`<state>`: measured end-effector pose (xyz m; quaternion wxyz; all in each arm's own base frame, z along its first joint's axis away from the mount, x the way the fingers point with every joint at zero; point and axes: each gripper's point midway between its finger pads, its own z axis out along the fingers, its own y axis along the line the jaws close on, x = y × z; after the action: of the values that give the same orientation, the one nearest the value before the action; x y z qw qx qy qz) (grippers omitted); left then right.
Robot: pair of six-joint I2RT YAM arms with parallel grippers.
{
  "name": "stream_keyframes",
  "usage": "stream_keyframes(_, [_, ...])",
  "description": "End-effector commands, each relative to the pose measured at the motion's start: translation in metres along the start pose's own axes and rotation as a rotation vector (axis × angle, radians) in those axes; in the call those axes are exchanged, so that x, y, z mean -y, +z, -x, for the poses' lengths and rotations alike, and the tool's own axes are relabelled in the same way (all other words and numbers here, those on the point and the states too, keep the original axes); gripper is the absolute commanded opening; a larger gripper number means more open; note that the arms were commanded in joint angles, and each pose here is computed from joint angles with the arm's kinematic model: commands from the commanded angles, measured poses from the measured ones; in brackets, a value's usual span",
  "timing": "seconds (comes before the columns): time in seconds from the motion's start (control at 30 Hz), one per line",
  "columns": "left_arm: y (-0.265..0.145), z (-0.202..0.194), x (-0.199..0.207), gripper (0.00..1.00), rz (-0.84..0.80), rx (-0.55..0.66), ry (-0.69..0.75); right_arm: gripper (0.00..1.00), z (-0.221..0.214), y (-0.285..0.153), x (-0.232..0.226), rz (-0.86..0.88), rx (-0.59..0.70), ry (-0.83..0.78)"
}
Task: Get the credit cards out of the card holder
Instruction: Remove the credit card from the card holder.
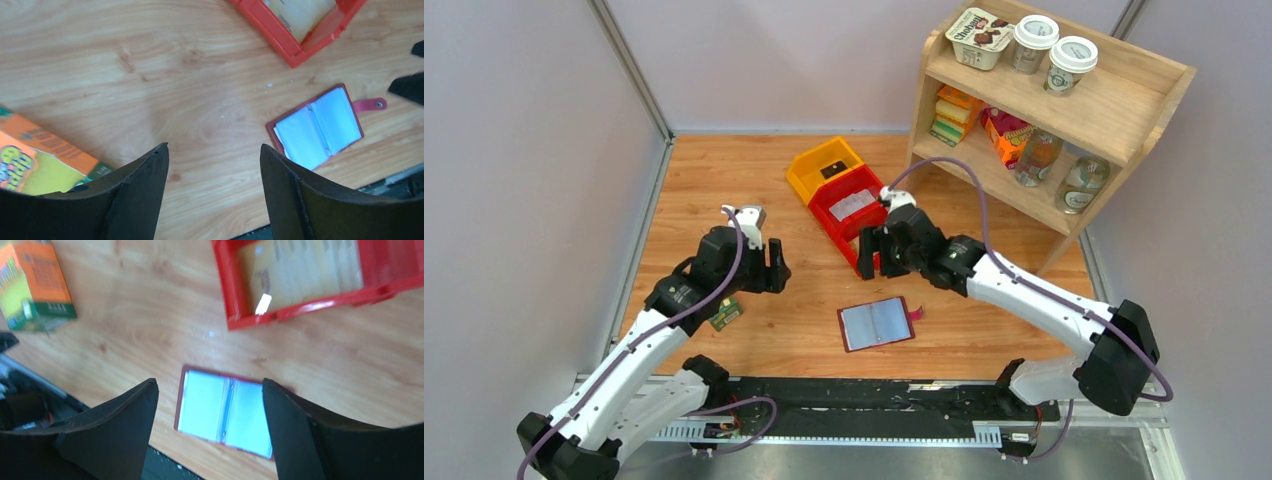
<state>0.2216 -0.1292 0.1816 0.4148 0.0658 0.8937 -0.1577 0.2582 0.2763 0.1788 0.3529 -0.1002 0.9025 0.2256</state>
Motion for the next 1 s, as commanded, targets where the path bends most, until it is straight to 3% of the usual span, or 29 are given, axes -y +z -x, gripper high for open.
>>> stream_keyframes(0.0, [-0.002,-0.013,0.026,0.74,-0.101,-0.012,-0.113,0.8,-0.046,-0.003,-0.008,-0.017,-0.079,-0.115])
stream_keyframes(0.37, [0.019,-0.069,0.027,0.74,-0.108,-0.087,-0.284,0.87,-0.142,0.029,-0.039,-0.011,-0.283,-0.229])
stream_keyframes(0.67, [0.031,-0.082,0.036,0.74,-0.117,-0.133,-0.288,0.87,-0.166,0.047,-0.022,-0.099,-0.344,-0.232])
stream_keyframes(0.97, [0.036,-0.086,0.05,0.74,-0.139,-0.165,-0.26,0.79,-0.176,0.056,-0.013,-0.15,-0.388,-0.243])
